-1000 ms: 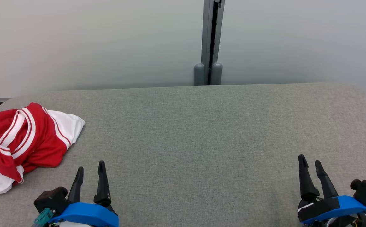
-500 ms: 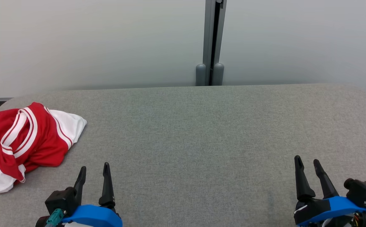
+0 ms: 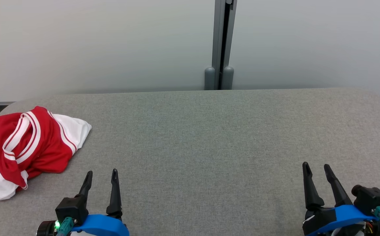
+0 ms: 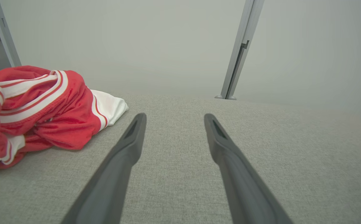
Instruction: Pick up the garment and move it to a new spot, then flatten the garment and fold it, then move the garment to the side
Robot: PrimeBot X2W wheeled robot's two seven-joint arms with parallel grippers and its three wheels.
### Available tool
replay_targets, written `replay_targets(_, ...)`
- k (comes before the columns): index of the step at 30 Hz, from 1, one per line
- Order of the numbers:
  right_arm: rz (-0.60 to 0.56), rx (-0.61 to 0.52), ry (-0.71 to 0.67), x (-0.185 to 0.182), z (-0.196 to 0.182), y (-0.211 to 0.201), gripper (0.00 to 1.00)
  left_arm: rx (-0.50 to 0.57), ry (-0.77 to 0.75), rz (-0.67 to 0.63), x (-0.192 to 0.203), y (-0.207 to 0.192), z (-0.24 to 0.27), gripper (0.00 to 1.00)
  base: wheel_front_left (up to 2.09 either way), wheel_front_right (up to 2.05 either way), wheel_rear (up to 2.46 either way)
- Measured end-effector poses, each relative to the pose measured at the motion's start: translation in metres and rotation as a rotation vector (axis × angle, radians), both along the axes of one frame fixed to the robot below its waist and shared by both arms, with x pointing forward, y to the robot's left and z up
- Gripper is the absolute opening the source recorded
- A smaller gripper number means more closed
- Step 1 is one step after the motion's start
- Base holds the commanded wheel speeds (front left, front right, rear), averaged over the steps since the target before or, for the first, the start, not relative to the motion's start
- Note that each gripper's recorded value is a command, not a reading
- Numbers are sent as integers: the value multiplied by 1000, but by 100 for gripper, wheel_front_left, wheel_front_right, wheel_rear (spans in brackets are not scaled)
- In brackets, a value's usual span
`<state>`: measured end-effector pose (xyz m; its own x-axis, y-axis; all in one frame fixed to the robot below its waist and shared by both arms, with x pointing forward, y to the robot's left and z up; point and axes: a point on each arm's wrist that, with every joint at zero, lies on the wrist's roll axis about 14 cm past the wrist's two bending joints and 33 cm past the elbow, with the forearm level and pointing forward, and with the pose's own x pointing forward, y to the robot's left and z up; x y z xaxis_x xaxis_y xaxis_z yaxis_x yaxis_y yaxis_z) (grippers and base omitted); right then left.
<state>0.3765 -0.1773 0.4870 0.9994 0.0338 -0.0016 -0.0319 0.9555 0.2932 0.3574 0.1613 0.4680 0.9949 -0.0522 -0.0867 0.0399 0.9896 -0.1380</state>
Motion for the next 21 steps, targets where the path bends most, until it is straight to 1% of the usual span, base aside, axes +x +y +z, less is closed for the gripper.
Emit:
replay_targets(4,8,-27,-6,0,1,2,100,16,-3,-3,0,0,0,100,0,0,0)
replay_targets(8,12,-46,-17,1,3,2,100,10,-7,1,0,-1,1,100,0,0,0)
replay_targets(16,21,-68,-42,1,8,5,100,-26,-12,24,-2,1,3,100,0,0,0)
replay_targets(21,32,-97,-54,0,10,8,100,-5,-17,20,-5,0,4,100,0,0,0)
